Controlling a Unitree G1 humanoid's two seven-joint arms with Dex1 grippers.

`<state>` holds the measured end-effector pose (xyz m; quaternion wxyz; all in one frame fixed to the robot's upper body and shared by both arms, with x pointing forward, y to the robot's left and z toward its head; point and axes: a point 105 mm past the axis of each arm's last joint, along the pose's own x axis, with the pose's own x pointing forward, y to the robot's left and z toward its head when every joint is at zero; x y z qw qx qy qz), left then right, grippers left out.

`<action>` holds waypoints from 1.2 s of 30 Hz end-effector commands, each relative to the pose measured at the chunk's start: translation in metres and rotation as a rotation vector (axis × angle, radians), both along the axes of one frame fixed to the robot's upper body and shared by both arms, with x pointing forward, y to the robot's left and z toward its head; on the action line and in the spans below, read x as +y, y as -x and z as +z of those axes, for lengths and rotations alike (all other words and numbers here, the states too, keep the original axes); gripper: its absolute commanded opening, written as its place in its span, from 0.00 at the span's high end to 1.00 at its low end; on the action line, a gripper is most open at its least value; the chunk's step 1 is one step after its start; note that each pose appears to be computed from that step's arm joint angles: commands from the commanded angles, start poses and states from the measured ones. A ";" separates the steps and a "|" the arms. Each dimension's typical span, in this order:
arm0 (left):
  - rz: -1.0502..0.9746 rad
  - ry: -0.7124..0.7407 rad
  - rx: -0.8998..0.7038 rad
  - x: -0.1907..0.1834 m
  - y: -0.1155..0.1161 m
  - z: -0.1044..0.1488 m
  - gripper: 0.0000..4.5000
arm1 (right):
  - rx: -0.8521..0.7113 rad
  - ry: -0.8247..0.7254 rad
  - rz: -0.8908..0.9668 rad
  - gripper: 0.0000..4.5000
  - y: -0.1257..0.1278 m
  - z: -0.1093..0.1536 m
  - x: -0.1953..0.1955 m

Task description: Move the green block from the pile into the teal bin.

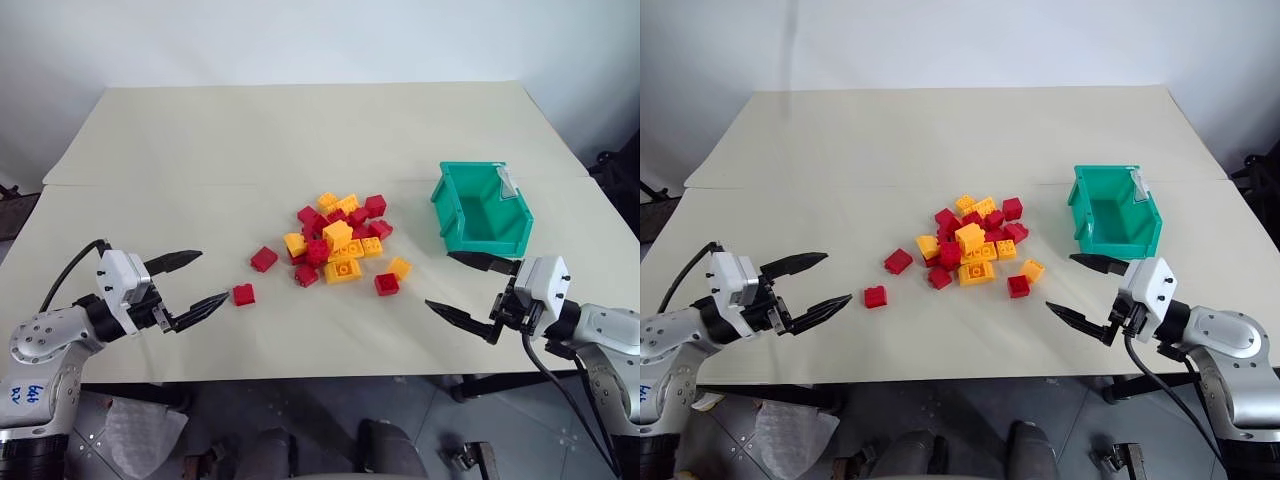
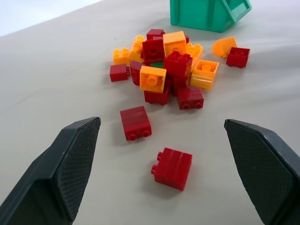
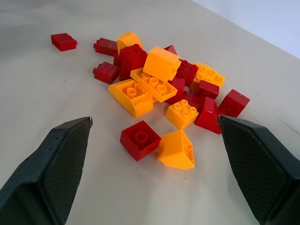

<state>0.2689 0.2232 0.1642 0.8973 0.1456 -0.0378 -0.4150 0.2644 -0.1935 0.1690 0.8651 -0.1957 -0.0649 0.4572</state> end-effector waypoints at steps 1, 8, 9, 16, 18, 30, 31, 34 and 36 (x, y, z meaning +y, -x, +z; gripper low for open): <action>-0.017 -0.001 -0.026 -0.004 0.002 0.005 0.00 | -0.036 -0.011 0.014 0.01 0.001 0.007 0.003; -0.020 0.048 -0.003 -0.002 0.005 0.005 0.00 | -0.003 -0.085 0.027 0.01 -0.004 0.009 0.013; -0.018 0.046 -0.003 -0.001 0.006 0.004 0.00 | 0.009 -0.106 0.033 0.01 -0.005 0.011 0.017; 0.017 0.082 0.019 0.003 0.008 -0.006 0.00 | 0.209 -0.139 0.127 0.01 -0.025 0.010 0.091; 0.005 0.090 0.023 -0.003 0.008 -0.008 0.00 | 0.225 -0.144 0.140 0.01 -0.032 0.012 0.106; -0.030 0.130 0.016 -0.023 0.003 -0.010 0.00 | 0.495 -0.068 0.163 0.01 -0.072 0.002 0.158; -0.030 0.132 0.013 -0.024 0.003 -0.010 0.00 | 0.489 -0.072 0.162 0.01 -0.074 0.004 0.160; -0.030 0.143 0.002 -0.028 0.000 -0.007 0.00 | 0.457 -0.073 0.106 0.01 -0.093 0.005 0.162; -0.029 0.149 -0.004 -0.030 0.000 -0.006 0.00 | 0.435 -0.086 0.081 0.01 -0.102 0.007 0.161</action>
